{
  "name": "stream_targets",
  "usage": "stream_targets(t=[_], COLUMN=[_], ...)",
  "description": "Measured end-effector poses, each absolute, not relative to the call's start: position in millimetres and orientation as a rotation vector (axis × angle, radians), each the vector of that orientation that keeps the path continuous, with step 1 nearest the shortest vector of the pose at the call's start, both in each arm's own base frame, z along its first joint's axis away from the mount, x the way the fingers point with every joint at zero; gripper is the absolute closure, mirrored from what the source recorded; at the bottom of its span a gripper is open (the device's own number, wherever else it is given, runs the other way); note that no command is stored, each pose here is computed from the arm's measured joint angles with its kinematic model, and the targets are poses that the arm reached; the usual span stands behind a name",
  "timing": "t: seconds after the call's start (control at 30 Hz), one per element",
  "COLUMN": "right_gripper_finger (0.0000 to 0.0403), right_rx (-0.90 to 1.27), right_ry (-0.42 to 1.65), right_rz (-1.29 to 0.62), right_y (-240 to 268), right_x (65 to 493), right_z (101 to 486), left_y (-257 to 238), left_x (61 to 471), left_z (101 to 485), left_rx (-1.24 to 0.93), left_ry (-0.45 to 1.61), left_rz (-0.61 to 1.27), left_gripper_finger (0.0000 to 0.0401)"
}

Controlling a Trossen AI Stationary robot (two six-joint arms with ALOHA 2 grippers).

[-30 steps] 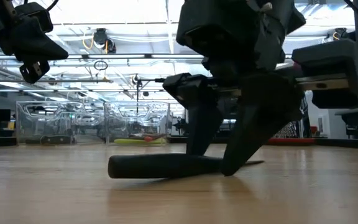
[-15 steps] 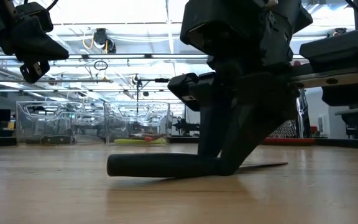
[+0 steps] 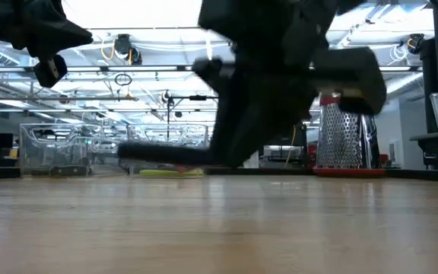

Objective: Pick & Place Kitchen Items
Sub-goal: Put the black knife into the top left transparent bin

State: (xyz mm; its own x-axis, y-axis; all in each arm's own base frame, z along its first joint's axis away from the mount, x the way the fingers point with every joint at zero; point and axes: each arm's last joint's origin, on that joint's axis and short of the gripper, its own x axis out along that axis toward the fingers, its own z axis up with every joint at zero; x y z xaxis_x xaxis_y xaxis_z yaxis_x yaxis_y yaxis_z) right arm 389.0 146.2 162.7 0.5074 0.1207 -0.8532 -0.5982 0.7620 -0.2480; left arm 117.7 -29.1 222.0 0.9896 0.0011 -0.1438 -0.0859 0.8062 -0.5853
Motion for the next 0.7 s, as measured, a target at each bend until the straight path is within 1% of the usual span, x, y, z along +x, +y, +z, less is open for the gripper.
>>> stream_targets(t=[0.07, 0.17, 0.3, 0.37, 0.53, 0.7], right_gripper_finger=[0.0340, 0.0354, 0.0394, 0.0402, 0.0388, 0.0372], right_rx=[-0.612, -0.649, -0.751, -0.788, -0.742, -0.635], right_ry=[0.955, 0.912, 0.872, 0.879, 0.883, 0.856], right_rz=[0.446, 0.412, 0.339, 0.314, 0.323, 0.450], right_y=[144.7, 141.9, 133.7, 129.3, 121.3, 126.1], right_x=[386.6, 388.2, 386.8, 384.9, 387.3, 387.0], right_z=[172.5, 186.2, 203.9, 209.2, 209.5, 209.6], left_y=[-29.8, -31.6, -34.4, -35.8, -39.4, -40.9], left_x=[120.1, 124.9, 132.1, 136.1, 144.6, 149.1], left_z=[222.3, 222.1, 220.8, 218.9, 215.6, 212.1], left_rx=[-0.645, -0.671, -0.707, -0.721, -0.740, -0.752], left_ry=[0.137, 0.137, 0.145, 0.156, 0.178, 0.198], left_rz=[0.047, 0.040, 0.030, 0.033, 0.015, 0.021], left_gripper_finger=[0.0374, 0.0367, 0.0329, 0.0305, 0.0253, 0.0217])
